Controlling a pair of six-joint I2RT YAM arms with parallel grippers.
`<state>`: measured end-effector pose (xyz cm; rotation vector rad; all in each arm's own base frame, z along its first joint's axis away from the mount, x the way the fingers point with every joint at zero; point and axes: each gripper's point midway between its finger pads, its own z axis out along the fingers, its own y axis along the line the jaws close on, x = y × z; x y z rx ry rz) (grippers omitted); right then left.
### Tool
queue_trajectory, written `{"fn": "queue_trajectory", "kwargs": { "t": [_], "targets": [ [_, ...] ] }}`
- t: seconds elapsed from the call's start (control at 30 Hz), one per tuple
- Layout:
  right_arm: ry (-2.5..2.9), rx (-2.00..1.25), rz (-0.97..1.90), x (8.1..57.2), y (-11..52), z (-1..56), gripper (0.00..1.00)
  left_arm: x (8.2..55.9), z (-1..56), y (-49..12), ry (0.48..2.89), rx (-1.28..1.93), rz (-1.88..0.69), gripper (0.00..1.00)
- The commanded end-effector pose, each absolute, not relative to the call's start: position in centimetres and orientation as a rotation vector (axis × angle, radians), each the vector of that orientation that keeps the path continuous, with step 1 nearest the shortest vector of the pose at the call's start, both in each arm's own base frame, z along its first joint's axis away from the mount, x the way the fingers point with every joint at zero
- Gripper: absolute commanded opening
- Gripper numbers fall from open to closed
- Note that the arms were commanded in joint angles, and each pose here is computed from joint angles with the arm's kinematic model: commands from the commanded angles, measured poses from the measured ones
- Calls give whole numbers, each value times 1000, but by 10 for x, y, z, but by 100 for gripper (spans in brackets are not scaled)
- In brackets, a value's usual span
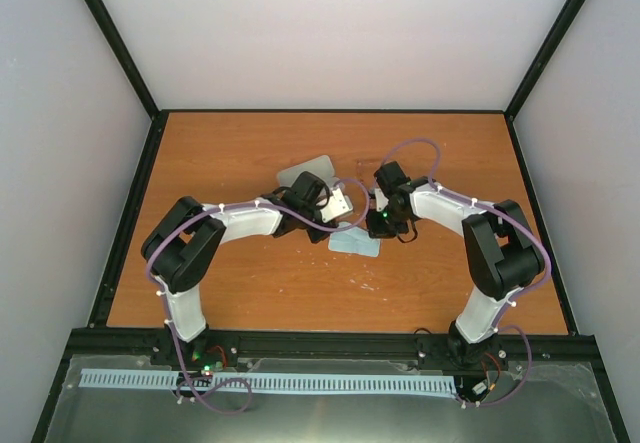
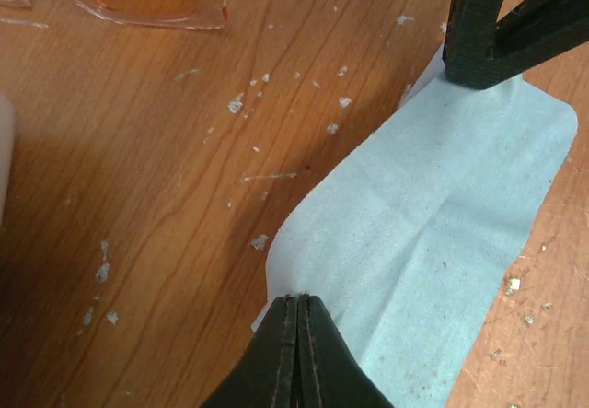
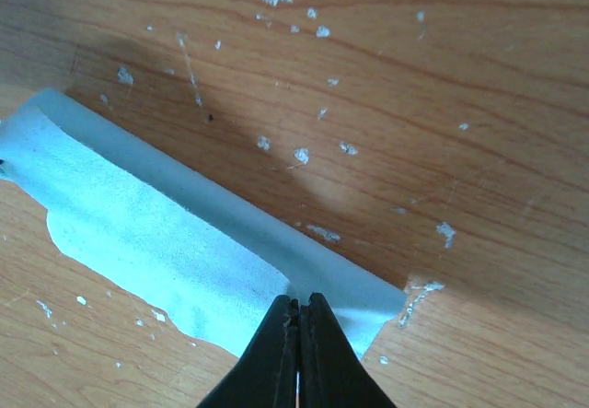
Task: Organize the sunglasses
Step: Fold the glasses cleaning cloth at the center of the board.
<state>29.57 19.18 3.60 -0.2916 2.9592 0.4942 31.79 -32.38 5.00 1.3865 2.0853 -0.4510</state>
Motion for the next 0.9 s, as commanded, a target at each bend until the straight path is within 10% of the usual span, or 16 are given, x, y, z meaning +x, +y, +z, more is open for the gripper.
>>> {"fn": "queue_trajectory", "kwargs": {
  "t": [0.0, 0.87],
  "targets": [
    [2941, -318, 528, 295, 196, 36, 3, 317, 58, -325, 2073, 1364, -486, 4],
    [2990, -397, 577, 265, 202, 22, 3, 292, 57, -321, 2071, 1371, -502, 20]
  ]
}}
